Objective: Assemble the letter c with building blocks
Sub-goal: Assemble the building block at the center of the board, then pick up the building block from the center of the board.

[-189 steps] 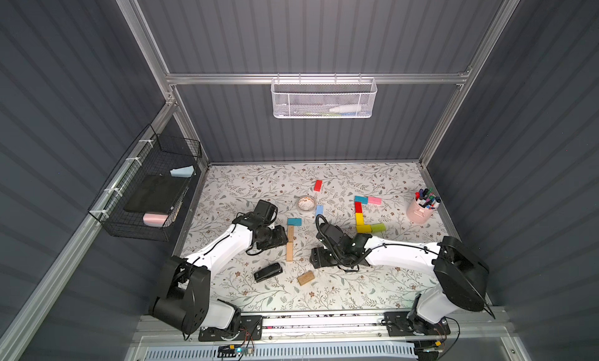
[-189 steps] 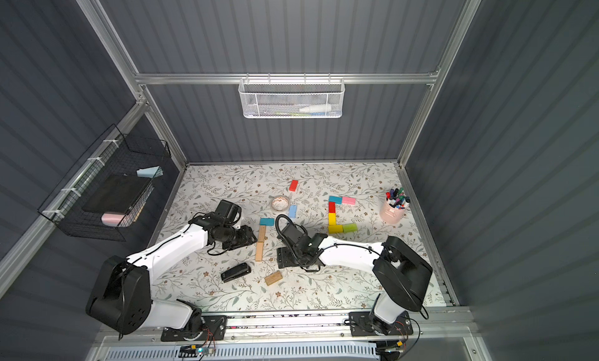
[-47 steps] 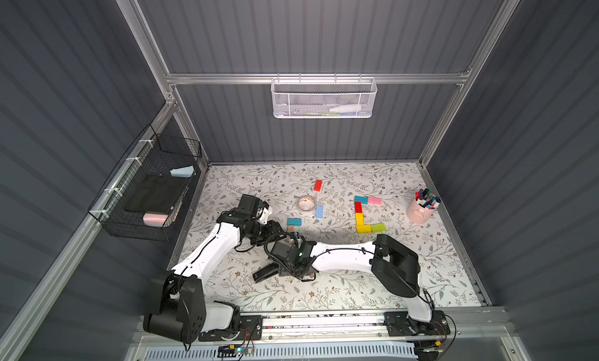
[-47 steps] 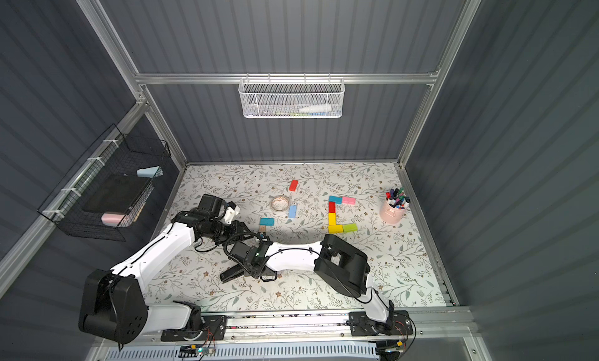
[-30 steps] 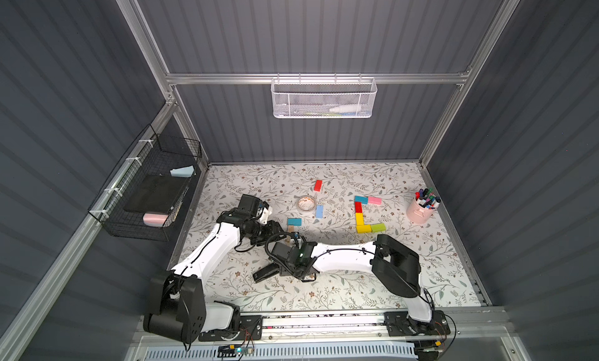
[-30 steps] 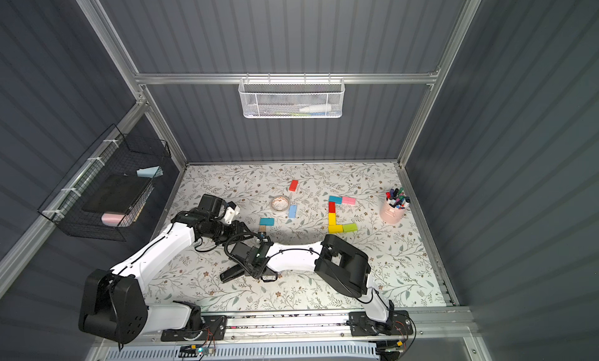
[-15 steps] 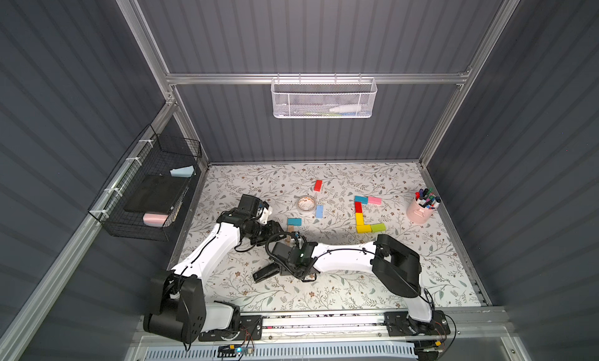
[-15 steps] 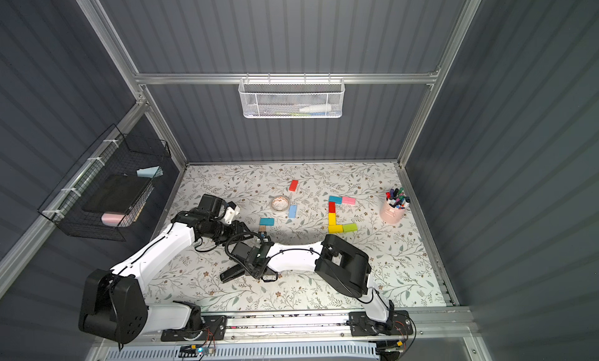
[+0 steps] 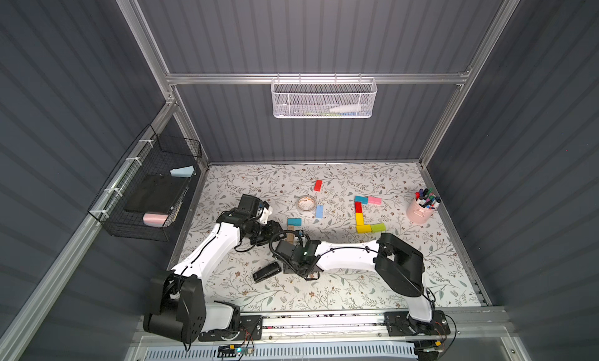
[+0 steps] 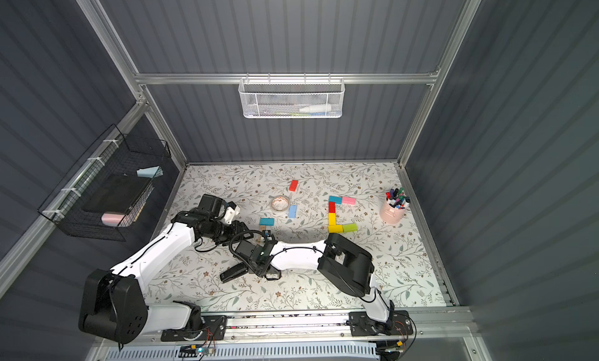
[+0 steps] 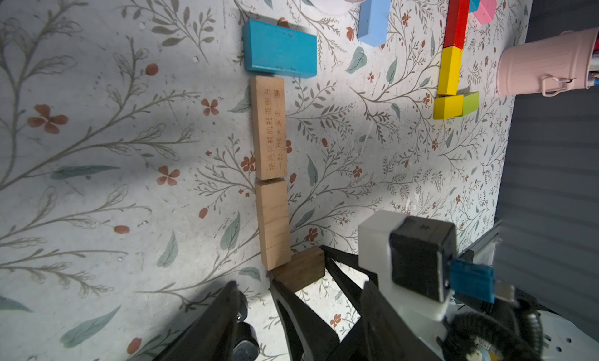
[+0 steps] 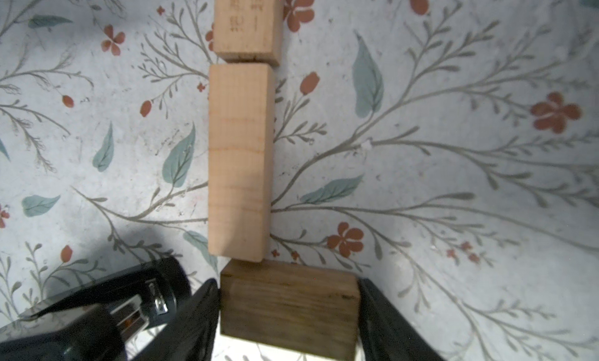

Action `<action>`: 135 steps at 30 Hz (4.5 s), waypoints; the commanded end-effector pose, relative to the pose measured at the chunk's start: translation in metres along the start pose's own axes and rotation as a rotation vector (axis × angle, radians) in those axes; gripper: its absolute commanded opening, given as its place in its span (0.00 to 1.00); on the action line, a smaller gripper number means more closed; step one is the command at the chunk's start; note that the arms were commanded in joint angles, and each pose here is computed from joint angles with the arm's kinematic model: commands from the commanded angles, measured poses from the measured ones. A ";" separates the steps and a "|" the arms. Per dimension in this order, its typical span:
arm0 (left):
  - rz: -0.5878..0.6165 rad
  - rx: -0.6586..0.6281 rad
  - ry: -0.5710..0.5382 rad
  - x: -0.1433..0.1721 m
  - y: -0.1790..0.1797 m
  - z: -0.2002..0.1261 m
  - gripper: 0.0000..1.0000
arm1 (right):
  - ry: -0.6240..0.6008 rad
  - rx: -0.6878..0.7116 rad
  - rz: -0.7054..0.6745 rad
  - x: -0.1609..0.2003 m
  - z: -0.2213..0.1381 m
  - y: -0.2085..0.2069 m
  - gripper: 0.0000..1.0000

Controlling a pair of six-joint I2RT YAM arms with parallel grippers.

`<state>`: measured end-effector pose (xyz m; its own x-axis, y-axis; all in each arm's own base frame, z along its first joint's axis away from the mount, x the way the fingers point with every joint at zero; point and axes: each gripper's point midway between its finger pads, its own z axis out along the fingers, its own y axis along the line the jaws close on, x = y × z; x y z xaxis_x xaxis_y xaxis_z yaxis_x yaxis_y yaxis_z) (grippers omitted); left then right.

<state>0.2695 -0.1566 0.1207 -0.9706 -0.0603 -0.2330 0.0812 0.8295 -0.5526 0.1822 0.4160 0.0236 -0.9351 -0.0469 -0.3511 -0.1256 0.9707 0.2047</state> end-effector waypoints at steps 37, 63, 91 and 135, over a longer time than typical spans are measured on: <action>0.015 -0.002 -0.006 0.001 0.001 -0.004 0.59 | -0.062 -0.062 0.018 -0.021 -0.039 0.008 0.83; 0.082 0.033 -0.018 -0.005 -0.007 -0.004 0.57 | -0.209 -0.057 0.181 -0.140 -0.071 -0.138 0.59; 0.092 -0.072 -0.093 -0.015 0.005 -0.016 0.57 | -0.075 -0.036 0.041 -0.220 0.025 -0.128 0.50; 0.089 -0.087 -0.087 -0.015 0.008 -0.015 0.57 | 0.119 -0.082 -0.613 -0.147 0.002 -0.155 0.25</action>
<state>0.2808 -0.1402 0.1233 -0.9418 -0.0389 -0.3340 0.1232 0.8843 -0.4505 0.3578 0.2787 0.0481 -0.8114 -0.4594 -0.3614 -0.5186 0.8510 0.0825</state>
